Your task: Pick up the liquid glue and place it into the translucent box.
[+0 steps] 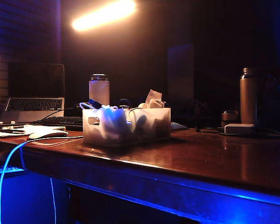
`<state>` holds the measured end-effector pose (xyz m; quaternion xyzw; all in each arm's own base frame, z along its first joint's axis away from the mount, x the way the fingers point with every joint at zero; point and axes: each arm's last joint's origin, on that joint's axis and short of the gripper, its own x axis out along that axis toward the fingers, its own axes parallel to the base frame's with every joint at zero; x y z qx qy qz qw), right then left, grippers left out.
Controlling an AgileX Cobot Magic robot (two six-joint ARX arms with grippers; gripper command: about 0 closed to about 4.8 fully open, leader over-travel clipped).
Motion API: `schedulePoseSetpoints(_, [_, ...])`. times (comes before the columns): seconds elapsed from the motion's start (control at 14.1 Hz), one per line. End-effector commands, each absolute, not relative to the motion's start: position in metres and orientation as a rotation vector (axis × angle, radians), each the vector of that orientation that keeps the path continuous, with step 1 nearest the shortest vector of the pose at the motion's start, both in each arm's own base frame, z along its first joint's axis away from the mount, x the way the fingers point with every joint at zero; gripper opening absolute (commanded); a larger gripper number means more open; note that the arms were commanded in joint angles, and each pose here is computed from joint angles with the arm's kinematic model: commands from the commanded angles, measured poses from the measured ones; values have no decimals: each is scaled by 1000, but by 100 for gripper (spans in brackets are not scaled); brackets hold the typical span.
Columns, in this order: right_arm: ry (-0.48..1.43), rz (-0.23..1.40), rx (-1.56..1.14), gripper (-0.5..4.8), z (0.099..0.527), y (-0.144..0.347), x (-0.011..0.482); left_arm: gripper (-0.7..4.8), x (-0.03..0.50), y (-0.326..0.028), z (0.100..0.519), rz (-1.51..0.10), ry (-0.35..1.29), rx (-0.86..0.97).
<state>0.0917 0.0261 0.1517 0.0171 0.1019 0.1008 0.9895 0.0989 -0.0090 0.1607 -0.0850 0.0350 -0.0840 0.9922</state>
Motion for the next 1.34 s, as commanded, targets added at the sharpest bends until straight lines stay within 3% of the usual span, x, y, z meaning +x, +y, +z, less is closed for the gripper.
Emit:
schedulePoseSetpoints(0.07, [212, 202, 37, -1, 150, 26, 92, -3, 96, -9, 149, -164, 174, -131])
schedulePoseSetpoints(0.35, [210, 202, 37, -1, 150, 26, 92, -3, 95, -11, 149, -198, 167, -11])
schedulePoseSetpoints(1.34, [210, 202, 37, -1, 150, 26, 92, -3, 95, -11, 149, -198, 166, -11])
